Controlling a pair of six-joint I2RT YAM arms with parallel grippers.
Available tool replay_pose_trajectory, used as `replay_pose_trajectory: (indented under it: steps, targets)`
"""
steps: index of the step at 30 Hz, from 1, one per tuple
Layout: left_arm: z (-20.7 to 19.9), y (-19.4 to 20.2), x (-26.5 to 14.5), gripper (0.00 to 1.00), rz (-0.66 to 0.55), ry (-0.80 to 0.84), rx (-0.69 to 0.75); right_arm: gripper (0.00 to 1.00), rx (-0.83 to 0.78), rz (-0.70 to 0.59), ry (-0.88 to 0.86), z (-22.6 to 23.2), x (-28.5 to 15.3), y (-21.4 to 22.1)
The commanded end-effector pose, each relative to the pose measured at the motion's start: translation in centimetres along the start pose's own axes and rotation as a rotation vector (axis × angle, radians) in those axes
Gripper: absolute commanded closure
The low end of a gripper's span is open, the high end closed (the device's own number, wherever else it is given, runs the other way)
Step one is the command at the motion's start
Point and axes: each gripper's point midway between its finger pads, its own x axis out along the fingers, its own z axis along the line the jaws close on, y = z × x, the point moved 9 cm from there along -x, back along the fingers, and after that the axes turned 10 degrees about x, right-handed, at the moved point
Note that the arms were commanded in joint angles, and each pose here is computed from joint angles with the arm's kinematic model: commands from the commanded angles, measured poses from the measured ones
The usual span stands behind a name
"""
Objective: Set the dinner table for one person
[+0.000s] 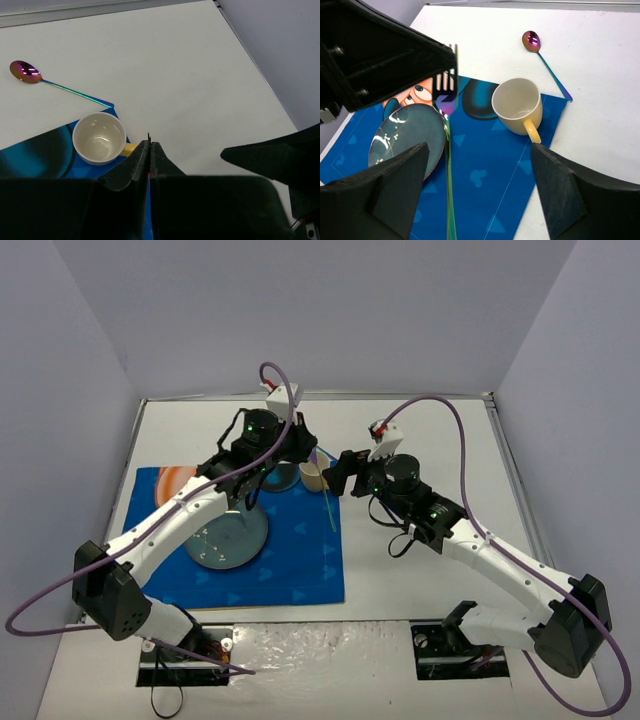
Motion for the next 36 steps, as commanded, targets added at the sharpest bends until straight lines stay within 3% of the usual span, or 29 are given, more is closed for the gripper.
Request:
replay_pose_trajectory:
  steps: [1,7,14,26,32,36]
  targets:
    - [2.8,-2.9,-4.0,1.0,-0.117,0.031,0.072,0.14,-0.002,-0.067,-0.089,1.8,-1.0,-2.4]
    - [8.5,-1.5,-8.5,1.0,0.016,0.003,0.224,0.1,-0.021,-0.085,-0.09,1.4,-2.9,-2.4]
    - [14.1,0.6,-12.6,1.0,0.095,-0.03,0.244,0.07,-0.045,-0.056,-0.084,0.6,-3.6,-1.5]
    - [24.1,6.9,-15.6,1.0,0.264,-0.046,0.14,0.06,-0.079,-0.011,-0.12,-0.5,-4.4,-0.3]
    - [27.2,8.9,-16.1,1.0,0.364,-0.016,0.167,0.05,-0.094,-0.016,-0.112,-1.2,-5.4,0.0]
    - [29.1,8.6,-15.6,1.0,0.362,0.025,0.236,0.05,-0.104,-0.021,-0.108,-1.4,-5.9,0.1]
